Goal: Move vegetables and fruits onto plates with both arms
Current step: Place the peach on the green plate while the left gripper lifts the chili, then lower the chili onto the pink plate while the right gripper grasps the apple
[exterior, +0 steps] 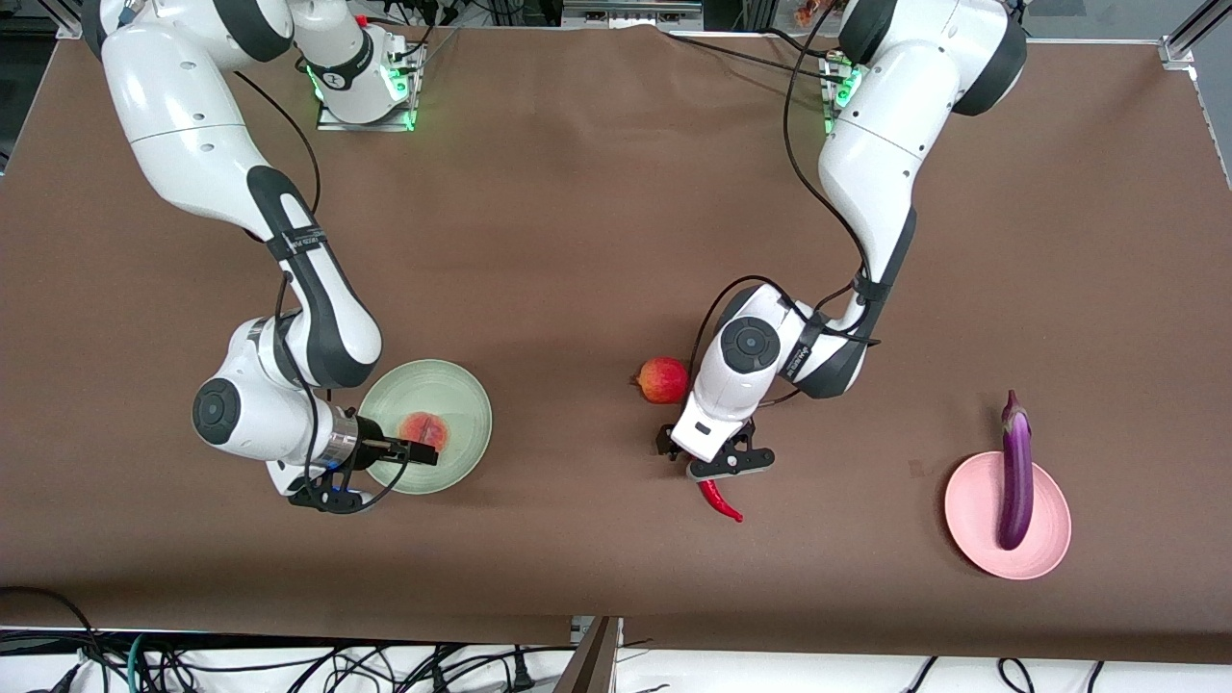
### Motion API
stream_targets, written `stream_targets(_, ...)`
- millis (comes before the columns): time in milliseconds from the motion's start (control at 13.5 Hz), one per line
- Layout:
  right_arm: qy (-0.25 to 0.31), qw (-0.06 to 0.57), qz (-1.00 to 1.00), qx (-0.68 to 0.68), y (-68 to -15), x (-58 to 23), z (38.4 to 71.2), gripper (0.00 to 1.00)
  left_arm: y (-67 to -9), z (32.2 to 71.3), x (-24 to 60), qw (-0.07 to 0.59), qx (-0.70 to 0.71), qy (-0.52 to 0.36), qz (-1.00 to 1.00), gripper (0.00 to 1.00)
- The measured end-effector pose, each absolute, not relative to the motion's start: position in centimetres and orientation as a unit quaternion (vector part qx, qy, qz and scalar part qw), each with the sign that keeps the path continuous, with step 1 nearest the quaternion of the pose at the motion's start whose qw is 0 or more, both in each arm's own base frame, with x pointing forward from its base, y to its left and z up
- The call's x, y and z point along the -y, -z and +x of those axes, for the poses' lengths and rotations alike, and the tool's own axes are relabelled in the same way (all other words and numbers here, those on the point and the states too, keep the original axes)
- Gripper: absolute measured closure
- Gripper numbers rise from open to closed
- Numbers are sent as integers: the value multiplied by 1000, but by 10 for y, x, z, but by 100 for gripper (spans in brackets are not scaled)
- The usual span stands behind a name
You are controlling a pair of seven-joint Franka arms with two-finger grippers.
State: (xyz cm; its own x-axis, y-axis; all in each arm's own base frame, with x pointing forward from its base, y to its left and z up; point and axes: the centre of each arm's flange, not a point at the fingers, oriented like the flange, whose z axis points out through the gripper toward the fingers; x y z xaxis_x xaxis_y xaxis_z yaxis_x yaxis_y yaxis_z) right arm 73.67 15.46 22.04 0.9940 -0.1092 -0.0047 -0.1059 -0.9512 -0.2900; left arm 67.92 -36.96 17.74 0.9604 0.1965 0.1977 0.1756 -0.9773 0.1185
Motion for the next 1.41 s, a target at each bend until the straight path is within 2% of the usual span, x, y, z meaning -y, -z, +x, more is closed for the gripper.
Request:
stream_targets(223, 3, 155, -985, -82, -260, -175, 734, 0, -173, 679, 370, 47, -87, -112, 989, 54)
stream_targets(371, -8, 158, -981, -114, -283, -216, 723, 0, -175, 683, 365, 46, -88, -116, 988, 69)
stream_targets(520, -19, 161, -975, -153, -295, -273, 706, 0, -195, 700, 346, 41, -85, -128, 987, 69)
stream_targets(668, -20, 168, -967, -190, -299, -337, 683, 0, -242, 721, 302, 17, -65, -107, 992, 69)
stream_targets(891, -1, 177, -951, -252, -291, -429, 640, 0, -344, 739, 206, 22, -9, -50, 998, 69)
stream_targets(1039, 1, 174, -936, -306, -277, -477, 609, 0, -387, 747, 117, 1, 36, -43, 998, 69)
stream_targets(1188, -6, 163, -911, -379, -267, -505, 586, 0, -384, 747, 28, -18, 62, -26, 998, 69)
stream_targets(1410, -16, 143, -870, -471, -248, -526, 564, 0, -335, 741, -62, -12, 61, -13, 998, 69)
